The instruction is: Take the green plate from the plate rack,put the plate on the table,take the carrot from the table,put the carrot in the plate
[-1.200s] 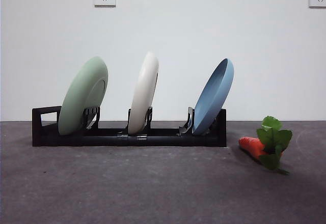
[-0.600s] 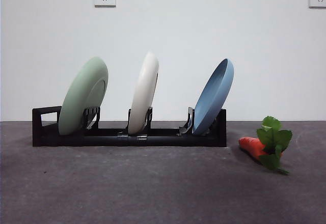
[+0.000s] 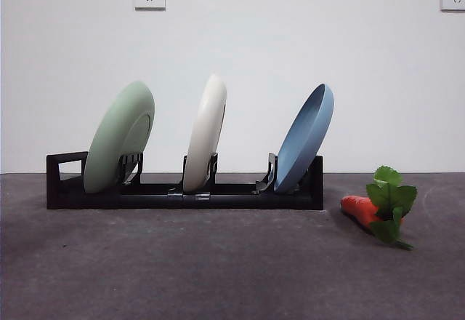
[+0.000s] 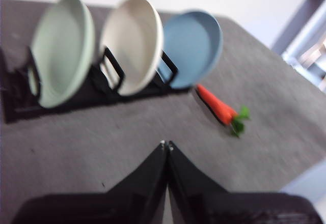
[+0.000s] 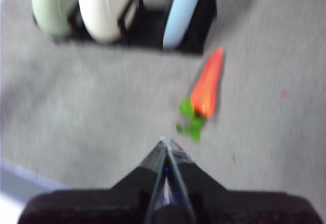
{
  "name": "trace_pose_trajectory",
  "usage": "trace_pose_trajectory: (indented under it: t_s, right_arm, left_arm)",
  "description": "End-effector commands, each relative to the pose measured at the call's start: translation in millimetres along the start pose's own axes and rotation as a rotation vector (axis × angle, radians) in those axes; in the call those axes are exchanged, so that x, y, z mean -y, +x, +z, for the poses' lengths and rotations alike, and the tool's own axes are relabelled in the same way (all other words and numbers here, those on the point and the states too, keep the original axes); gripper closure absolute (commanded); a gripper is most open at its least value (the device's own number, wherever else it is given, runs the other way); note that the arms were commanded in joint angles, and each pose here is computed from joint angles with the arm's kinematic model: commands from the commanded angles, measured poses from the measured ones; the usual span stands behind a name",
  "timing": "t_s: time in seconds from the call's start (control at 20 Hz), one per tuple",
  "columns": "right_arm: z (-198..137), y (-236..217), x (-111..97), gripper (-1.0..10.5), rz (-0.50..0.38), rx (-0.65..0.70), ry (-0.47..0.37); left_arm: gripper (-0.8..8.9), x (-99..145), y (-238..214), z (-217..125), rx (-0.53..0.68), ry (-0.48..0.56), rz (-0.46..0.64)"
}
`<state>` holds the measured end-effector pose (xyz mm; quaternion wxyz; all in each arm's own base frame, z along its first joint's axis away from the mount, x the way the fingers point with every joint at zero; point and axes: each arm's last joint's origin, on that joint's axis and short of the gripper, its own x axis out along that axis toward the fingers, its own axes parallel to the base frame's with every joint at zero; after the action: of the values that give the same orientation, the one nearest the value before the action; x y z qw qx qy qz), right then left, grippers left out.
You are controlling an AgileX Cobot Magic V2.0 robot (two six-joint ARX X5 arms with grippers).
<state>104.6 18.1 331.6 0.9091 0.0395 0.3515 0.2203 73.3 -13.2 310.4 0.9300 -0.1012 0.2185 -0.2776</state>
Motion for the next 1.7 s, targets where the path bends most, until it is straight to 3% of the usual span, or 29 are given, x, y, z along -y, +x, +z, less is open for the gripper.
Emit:
trace_pose_trajectory:
  t_s: [0.05,0.15,0.25,0.3,0.35,0.4,0.45,0.5,0.85,1.05,1.35,1.7]
  right_arm:
    - [0.1,0.9,-0.6,9.6,0.032,-0.075,-0.04]
    - [-1.3,4.2,-0.9,9.6,0.095,-0.115,-0.035]
    - [-0.6,5.8,-0.1,9.2,0.089,-0.122,-0.03]
    - [-0.6,6.0,0.0,8.1,0.089,-0.123,-0.027]
    - [-0.6,6.0,0.0,6.7,0.089,-0.123,-0.019]
    - [-0.6,5.9,-0.1,4.7,0.087,-0.124,-0.008]
    - [-0.6,5.9,0.0,3.4,0.085,-0.124,0.001]
    - [-0.6,5.9,0.0,2.8,0.084,-0.124,0.008]
    - [-0.6,6.0,0.0,2.9,0.084,-0.125,0.017]
    - [-0.6,6.0,0.0,2.9,0.085,-0.125,0.019]
    - [-0.6,6.0,0.0,2.9,0.086,-0.125,0.022]
    - [-0.7,5.9,-0.1,2.9,0.086,-0.127,0.024]
  left_arm:
    - [8.21,1.8,-1.4,6.1,-0.064,0.065,-0.015]
    - [8.2,2.2,-1.7,10.7,-0.101,0.057,-0.014]
    - [8.1,1.6,-0.7,14.4,-0.11,0.049,-0.013]
    - [7.66,1.3,-0.4,15.9,-0.112,0.046,-0.011]
    - [6.4,1.1,-0.1,16.4,-0.114,0.042,-0.009]
    - [4.29,0.7,0.4,16.8,-0.117,0.039,-0.009]
    - [3.0,0.7,0.4,17.3,-0.116,0.04,-0.009]
    - [2.78,0.6,0.7,18.2,-0.115,0.041,-0.009]
    - [2.79,-4.7,9.8,44.8,-0.094,0.059,-0.011]
    - [2.79,-12.7,33.0,76.8,-0.062,0.108,-0.049]
    - [2.79,-35.0,108.4,112.0,-0.129,0.132,-0.031]
    - [2.79,-70.2,204.9,107.2,-0.176,0.166,0.117]
